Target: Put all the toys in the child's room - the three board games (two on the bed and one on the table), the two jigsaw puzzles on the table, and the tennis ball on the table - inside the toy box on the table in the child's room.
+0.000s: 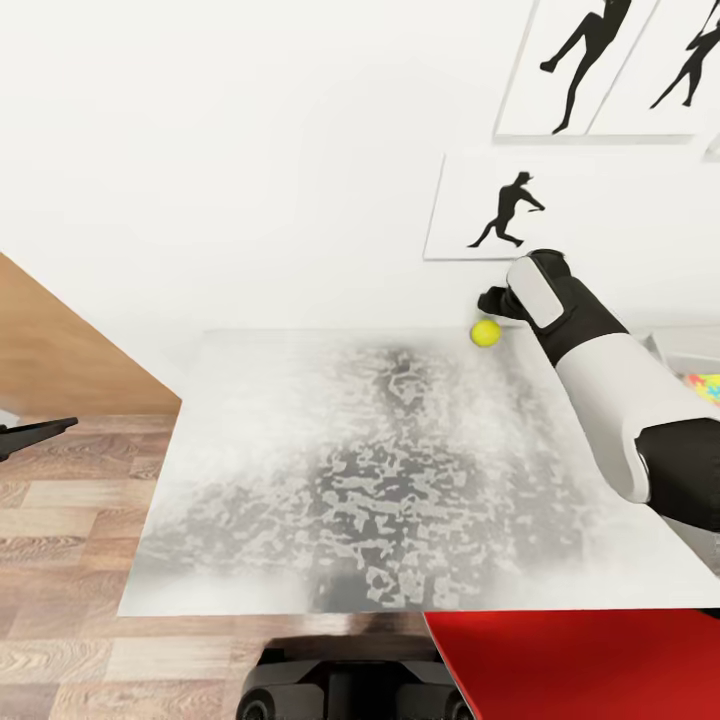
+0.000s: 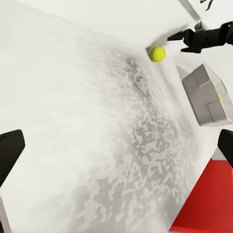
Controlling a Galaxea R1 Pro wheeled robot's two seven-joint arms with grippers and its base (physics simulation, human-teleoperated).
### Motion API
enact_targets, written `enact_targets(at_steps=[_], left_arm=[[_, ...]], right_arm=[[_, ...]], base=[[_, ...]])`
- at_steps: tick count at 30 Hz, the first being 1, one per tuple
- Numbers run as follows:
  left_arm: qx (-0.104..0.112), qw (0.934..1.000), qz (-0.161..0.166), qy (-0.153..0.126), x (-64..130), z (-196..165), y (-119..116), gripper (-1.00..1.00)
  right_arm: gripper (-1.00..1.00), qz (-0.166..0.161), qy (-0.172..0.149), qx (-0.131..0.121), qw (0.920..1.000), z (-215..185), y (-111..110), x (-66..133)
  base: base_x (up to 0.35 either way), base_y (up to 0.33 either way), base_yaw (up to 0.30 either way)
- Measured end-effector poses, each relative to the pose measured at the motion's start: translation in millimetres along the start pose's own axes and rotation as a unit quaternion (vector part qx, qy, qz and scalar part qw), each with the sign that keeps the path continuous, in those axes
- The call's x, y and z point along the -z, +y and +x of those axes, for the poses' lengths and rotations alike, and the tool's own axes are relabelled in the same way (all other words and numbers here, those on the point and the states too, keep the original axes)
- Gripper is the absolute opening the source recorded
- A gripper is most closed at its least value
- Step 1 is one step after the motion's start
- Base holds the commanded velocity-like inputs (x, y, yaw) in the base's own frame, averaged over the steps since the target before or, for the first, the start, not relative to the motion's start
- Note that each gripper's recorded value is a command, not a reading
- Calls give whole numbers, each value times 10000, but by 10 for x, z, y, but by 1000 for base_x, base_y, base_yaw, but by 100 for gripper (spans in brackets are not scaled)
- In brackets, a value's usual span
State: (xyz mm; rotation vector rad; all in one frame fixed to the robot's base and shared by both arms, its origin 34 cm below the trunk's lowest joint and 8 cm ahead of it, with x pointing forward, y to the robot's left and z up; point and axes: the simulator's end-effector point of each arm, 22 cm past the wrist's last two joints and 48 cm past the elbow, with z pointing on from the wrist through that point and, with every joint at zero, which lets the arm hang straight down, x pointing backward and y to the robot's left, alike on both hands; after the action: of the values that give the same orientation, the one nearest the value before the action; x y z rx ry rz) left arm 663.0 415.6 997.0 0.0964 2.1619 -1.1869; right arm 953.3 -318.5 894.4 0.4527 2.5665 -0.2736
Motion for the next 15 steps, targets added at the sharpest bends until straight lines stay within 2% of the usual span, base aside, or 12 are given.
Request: enact_targets(at_steps=[15], left_arm=[[94,9999,-31,69,-47,79,98,100]], right_arm=[[100,-323,142,80,9993,158,240,-128]], base=[[0,0,0]])
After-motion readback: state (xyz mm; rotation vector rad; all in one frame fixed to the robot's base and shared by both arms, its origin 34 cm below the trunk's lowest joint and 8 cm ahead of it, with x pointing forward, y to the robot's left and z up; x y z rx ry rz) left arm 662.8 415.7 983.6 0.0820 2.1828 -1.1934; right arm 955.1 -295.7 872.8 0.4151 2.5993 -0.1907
